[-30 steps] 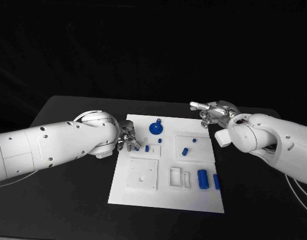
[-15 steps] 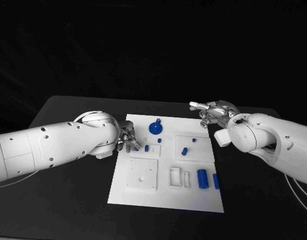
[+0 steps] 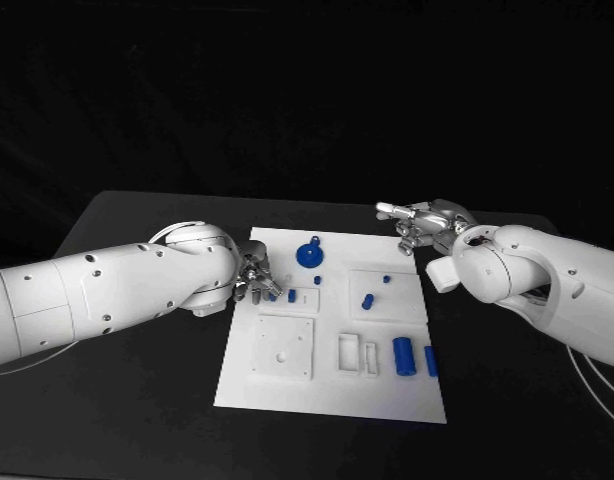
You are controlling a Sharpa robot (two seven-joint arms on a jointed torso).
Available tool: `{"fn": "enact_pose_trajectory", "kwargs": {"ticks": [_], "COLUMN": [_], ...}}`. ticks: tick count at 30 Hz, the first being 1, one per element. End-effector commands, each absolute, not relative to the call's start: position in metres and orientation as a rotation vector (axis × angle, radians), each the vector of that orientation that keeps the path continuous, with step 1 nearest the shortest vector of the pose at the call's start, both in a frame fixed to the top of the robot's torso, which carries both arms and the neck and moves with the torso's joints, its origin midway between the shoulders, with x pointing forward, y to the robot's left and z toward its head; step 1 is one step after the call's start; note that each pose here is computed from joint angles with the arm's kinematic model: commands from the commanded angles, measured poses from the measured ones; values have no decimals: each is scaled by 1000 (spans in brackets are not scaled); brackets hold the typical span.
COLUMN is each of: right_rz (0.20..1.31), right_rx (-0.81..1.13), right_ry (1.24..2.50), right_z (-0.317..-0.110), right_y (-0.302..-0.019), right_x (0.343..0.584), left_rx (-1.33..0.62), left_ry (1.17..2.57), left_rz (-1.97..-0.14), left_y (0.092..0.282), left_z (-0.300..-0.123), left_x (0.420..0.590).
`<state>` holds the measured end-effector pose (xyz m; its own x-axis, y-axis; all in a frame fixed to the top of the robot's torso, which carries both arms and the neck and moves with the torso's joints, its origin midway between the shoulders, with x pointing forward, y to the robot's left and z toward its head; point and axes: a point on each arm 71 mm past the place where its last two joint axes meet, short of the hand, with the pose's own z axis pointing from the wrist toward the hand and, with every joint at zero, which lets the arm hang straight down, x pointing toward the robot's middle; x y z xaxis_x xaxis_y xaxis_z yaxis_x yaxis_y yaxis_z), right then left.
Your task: Assemble the parts on the task board
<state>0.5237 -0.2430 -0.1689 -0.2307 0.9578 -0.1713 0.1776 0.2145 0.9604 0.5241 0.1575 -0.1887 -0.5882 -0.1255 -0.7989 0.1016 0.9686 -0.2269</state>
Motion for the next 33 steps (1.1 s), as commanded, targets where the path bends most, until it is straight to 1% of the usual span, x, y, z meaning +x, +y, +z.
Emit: {"fn": "enact_pose_trajectory", "kwargs": {"ticks": [1,10,21,33], "right_rz": [1124,1121,1117,1117], "right_rx": [1076,1077,1081,1084], "right_ry": [1619,1619,1618,1618], "right_z": [-169,-169,-169,-170], "right_y": [-241,-242,-243,-243], "right_x": [523,523,523,524], "left_rx": [1,-20,-80,-165], "left_ry": [2208,2214,2169,2114], "left_rz": [-299,-292,-249,-289], "left_y": [155,159,168,173], "left_z": [-195,-196,-194,-191], "left_x": [521,522,524,526]}}
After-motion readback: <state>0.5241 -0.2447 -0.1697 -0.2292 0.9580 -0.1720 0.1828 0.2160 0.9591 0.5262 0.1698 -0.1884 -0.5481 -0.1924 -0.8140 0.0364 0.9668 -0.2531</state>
